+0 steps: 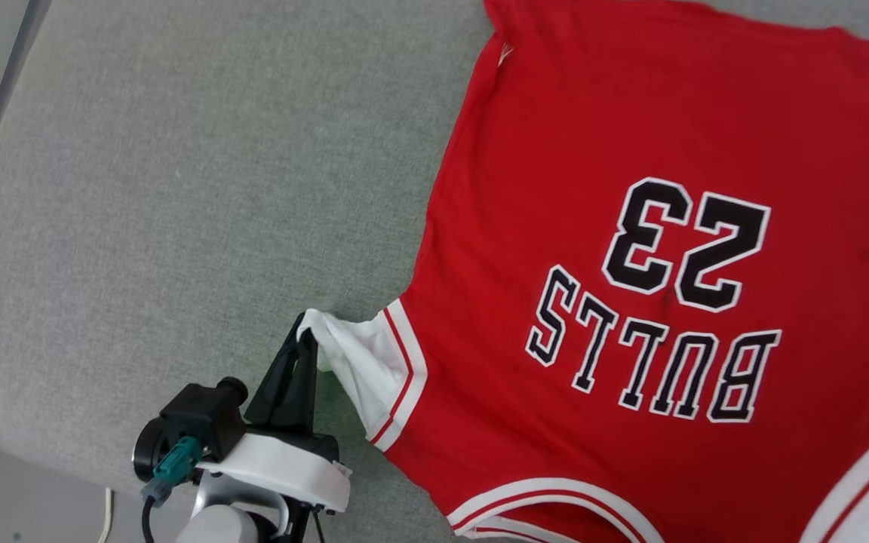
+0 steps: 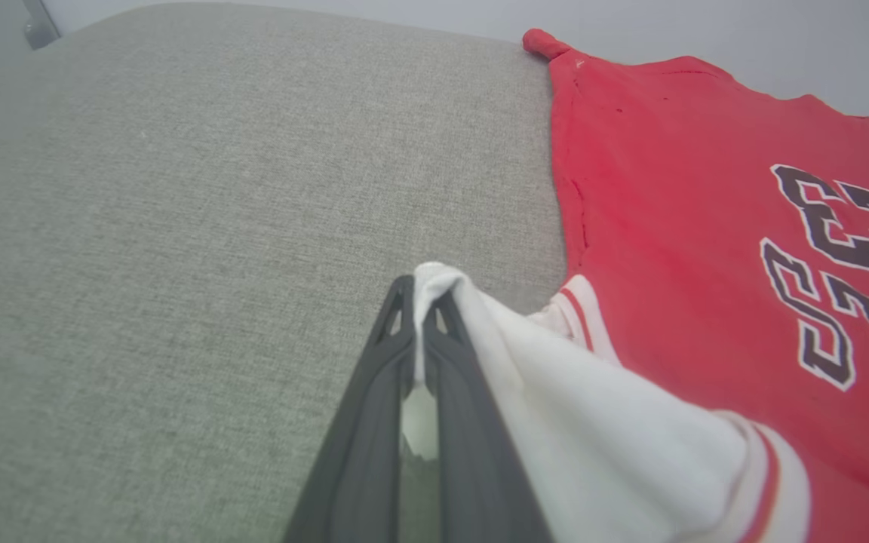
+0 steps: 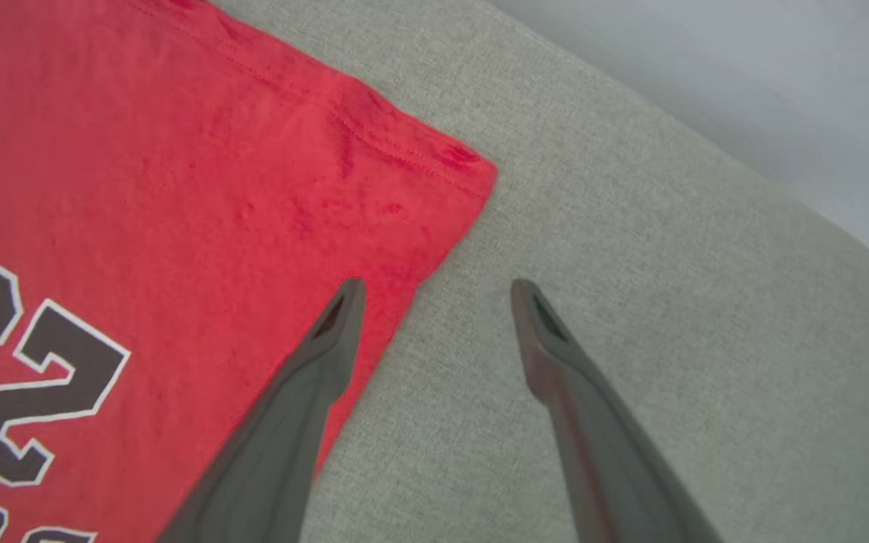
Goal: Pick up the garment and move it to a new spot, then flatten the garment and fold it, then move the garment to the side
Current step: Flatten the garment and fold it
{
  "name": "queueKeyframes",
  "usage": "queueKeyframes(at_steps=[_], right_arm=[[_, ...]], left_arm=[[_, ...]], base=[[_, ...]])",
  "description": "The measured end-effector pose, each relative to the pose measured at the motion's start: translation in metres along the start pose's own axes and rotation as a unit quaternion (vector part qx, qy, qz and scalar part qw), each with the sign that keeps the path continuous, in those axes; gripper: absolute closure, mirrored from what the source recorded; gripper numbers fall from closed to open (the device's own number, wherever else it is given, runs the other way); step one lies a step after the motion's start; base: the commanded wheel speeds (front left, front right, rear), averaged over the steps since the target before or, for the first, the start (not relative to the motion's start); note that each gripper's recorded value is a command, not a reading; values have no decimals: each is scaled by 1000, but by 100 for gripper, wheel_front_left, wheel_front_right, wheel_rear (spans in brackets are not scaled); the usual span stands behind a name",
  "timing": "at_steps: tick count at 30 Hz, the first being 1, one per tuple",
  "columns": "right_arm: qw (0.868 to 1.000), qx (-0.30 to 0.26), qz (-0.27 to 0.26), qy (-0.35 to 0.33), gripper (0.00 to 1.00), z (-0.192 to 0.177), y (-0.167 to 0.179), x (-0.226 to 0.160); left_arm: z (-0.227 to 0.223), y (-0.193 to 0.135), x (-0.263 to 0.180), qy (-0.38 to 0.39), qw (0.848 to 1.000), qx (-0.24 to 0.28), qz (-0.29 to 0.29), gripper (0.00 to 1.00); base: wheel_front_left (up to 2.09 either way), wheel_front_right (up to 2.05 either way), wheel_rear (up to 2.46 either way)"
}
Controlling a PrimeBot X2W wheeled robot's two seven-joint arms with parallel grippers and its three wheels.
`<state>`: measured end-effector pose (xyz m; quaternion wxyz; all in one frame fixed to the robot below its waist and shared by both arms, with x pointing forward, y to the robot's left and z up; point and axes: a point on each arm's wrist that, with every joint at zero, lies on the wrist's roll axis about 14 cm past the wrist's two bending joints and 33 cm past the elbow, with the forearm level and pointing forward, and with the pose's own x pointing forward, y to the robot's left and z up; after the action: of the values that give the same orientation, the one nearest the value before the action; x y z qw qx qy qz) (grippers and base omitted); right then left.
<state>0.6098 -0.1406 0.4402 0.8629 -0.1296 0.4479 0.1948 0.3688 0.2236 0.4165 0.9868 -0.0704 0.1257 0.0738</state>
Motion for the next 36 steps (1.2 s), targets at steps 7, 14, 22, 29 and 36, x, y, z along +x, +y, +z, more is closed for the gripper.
queueKeyframes(at_steps=[7, 14, 22, 29, 36], right_arm=[[998, 5, 7, 61, 0, -20, 4, 57], [995, -8, 12, 99, 0, -43, 6, 77], [997, 2, 8, 73, 100, -37, -3, 70], [1000, 17, 7, -3, 100, -9, -5, 43], [997, 9, 4, -71, 100, -3, -8, -8]], left_arm=[[-16, 3, 9, 19, 1000, 5, 12, 100], [-21, 4, 14, 21, 1000, 8, 14, 100], [-18, 6, 16, 14, 1000, 14, 12, 100], [-9, 5, 9, 0, 1000, 9, 10, 100], [1, 6, -7, -16, 1000, 10, 5, 100]], base=[[0, 0, 0], [0, 0, 0], [0, 0, 0], [0, 0, 0], [0, 0, 0]])
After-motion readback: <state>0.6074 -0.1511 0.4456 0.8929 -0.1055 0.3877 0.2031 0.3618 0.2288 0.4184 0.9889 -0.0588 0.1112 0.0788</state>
